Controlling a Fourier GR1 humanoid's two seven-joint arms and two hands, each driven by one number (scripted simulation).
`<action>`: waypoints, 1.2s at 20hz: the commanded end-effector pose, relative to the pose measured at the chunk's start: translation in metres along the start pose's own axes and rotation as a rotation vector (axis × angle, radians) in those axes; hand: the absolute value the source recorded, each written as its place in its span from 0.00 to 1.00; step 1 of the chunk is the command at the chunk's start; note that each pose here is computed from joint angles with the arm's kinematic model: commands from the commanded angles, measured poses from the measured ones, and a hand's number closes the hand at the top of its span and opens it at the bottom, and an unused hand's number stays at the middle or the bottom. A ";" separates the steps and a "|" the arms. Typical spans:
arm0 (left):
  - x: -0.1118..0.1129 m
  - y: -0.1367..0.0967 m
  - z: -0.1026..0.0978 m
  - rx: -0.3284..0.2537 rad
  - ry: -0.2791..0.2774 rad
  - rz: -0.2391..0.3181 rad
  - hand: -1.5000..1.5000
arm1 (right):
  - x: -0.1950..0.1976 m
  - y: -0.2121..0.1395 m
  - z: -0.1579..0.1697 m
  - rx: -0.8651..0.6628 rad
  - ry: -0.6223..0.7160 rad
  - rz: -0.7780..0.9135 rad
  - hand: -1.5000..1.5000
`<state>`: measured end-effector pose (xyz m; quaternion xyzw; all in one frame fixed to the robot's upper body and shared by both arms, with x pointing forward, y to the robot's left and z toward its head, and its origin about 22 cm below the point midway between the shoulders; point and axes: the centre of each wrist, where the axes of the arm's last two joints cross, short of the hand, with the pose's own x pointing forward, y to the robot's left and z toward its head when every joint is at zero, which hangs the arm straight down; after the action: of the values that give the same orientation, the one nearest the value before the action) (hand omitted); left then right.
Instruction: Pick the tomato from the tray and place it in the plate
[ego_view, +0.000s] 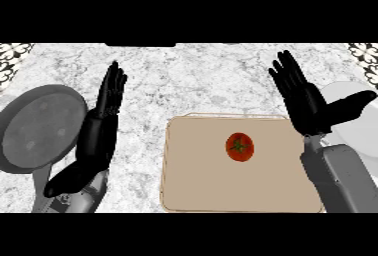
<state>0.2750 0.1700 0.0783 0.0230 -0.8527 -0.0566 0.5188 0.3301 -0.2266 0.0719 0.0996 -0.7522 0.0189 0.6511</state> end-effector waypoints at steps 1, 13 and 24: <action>-0.007 0.018 0.003 0.024 0.098 0.004 0.50 | 0.001 0.002 0.011 -0.017 -0.043 0.092 1.00; -0.055 0.105 0.044 0.106 0.635 -0.075 0.50 | -0.044 -0.022 0.099 -0.365 -0.320 0.680 0.00; -0.069 0.096 0.035 0.072 0.642 -0.062 0.50 | -0.038 0.003 0.147 -0.206 -0.076 1.068 0.00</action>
<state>0.2758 0.2826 0.0200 0.0869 -0.6460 -0.0308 0.7578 0.2013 -0.2509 0.0017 -0.3254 -0.7509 0.2352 0.5244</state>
